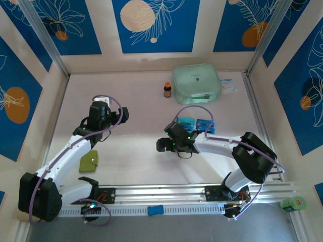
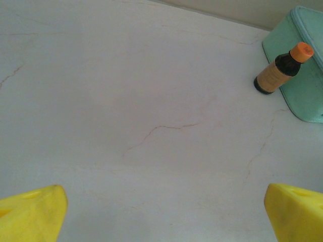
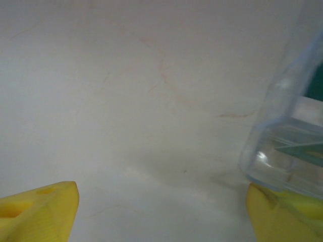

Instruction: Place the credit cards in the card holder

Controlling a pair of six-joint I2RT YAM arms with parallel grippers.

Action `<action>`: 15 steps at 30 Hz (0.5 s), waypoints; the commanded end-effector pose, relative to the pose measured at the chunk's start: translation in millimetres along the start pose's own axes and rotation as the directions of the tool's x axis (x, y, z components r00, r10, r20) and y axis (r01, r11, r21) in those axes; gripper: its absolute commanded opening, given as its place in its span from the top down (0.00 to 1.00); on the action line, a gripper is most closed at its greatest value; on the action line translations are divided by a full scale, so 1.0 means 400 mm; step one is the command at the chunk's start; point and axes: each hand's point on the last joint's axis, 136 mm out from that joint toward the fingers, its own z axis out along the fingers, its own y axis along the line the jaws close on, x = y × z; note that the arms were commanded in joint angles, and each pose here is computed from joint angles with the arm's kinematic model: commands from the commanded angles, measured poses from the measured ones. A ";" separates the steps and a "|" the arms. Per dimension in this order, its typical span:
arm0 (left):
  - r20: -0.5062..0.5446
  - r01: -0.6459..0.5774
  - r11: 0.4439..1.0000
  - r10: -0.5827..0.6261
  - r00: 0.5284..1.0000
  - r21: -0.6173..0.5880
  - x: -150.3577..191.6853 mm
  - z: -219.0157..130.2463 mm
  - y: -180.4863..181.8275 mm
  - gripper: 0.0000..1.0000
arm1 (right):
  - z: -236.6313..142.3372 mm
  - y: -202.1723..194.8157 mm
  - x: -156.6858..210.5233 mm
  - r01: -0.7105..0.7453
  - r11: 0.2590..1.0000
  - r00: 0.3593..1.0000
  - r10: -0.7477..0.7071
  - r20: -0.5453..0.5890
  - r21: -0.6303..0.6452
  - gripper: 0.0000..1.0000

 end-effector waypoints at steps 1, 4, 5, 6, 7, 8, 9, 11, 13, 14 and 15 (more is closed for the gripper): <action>0.005 0.005 1.000 -0.005 1.000 0.027 -0.007 -0.015 -0.020 0.00 | -0.007 -0.002 -0.059 0.007 1.000 0.999 -0.007 0.043 -0.001 0.13; 0.003 0.005 1.000 -0.006 1.000 0.026 -0.006 -0.015 -0.019 0.00 | -0.011 -0.015 -0.101 -0.010 1.000 0.998 0.010 0.066 -0.005 0.13; 0.004 0.005 1.000 -0.005 1.000 0.027 -0.006 -0.015 -0.019 0.00 | -0.012 -0.018 -0.118 -0.014 1.000 0.997 0.014 0.074 -0.006 0.13; 0.002 0.004 1.000 -0.004 1.000 0.026 -0.004 -0.016 -0.019 0.00 | -0.013 -0.023 -0.135 -0.018 1.000 0.996 0.019 0.083 -0.007 0.13; 0.001 0.006 1.000 -0.006 1.000 0.026 -0.003 -0.015 -0.018 0.00 | -0.012 -0.028 -0.147 -0.022 1.000 0.996 0.023 0.088 -0.008 0.13; -0.001 0.007 1.000 -0.007 1.000 0.025 -0.002 -0.016 -0.017 0.00 | -0.011 -0.032 -0.164 -0.026 1.000 0.995 0.027 0.094 -0.008 0.13; 0.000 0.007 1.000 -0.007 1.000 0.025 -0.002 -0.017 -0.018 0.00 | -0.009 -0.037 -0.179 -0.028 1.000 0.995 0.029 0.098 -0.007 0.13; -0.003 0.007 1.000 -0.007 1.000 0.024 0.001 -0.019 -0.016 0.00 | -0.004 -0.045 -0.204 -0.028 1.000 0.994 0.028 0.103 -0.005 0.13; -0.002 0.008 1.000 -0.008 1.000 0.023 0.000 -0.023 -0.015 0.00 | -0.002 -0.049 -0.226 -0.027 1.000 0.994 0.028 0.104 -0.009 0.13; -0.002 0.007 1.000 -0.007 1.000 0.022 0.000 -0.024 -0.015 0.00 | 0.000 -0.049 -0.233 -0.022 1.000 0.995 0.023 0.102 -0.011 0.13; -0.002 0.007 1.000 -0.007 1.000 0.022 0.000 -0.027 -0.015 0.00 | -0.001 -0.046 -0.239 -0.017 1.000 0.995 0.018 0.099 -0.015 0.13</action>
